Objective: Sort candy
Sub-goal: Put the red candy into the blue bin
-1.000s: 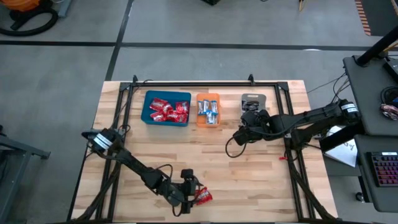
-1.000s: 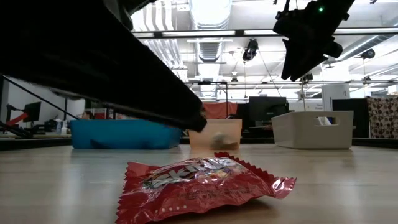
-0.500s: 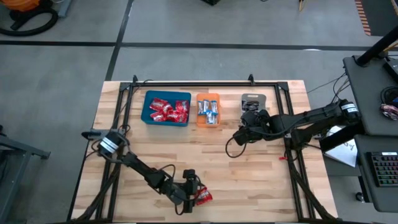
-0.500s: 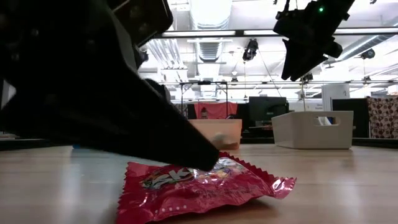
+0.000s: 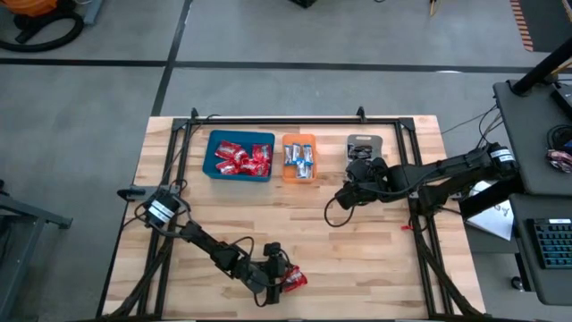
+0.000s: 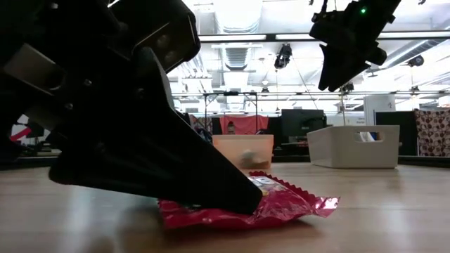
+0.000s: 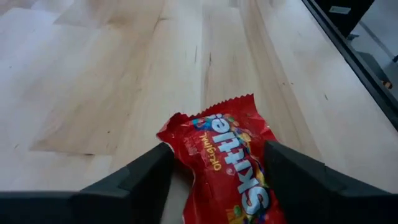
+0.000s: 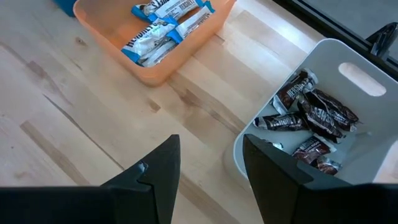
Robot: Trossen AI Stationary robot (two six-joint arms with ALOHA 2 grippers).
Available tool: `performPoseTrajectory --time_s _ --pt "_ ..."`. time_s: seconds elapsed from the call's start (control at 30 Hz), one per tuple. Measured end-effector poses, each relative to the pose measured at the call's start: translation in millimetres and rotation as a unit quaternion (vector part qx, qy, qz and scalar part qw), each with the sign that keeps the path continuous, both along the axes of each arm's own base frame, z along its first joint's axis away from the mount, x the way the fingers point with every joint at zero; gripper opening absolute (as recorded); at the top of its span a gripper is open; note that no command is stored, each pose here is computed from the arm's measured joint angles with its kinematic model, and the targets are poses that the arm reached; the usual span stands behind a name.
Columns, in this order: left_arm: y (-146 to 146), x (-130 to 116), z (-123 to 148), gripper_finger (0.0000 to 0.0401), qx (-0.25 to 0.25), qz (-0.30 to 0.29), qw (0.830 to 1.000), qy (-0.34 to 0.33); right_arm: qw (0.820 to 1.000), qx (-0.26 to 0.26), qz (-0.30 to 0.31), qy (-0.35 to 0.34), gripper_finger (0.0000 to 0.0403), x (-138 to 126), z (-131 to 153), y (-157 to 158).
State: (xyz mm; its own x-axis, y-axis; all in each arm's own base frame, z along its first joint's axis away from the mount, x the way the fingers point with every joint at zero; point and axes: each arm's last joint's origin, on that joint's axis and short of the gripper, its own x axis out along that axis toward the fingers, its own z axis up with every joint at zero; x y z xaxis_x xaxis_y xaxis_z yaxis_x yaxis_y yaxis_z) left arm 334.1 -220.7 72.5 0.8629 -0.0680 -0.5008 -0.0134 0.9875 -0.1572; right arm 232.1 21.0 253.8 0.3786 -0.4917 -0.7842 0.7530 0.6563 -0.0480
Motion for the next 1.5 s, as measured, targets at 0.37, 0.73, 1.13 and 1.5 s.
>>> performPoseTrajectory --time_s 0.37,0.73,1.13,1.5 --pt "0.8 -0.6 3.8 0.0122 0.018 -0.009 1.000 0.001 1.000 -0.002 0.004 0.002 0.0167 0.0 0.0 0.3" --pt "9.3 -8.1 29.3 0.0078 0.069 -0.004 0.997 0.032 1.000 -0.003 0.007 0.004 0.0167 -0.1 -0.1 0.4" --pt "75.2 -40.0 126.7 0.0077 0.233 0.127 0.961 0.074 1.000 -0.003 0.008 0.004 0.0167 -0.1 -0.2 0.9" --pt "212.0 -87.5 152.6 0.0077 0.281 0.287 0.899 0.175 1.000 -0.007 0.015 -0.001 0.0167 1.5 0.5 1.0"
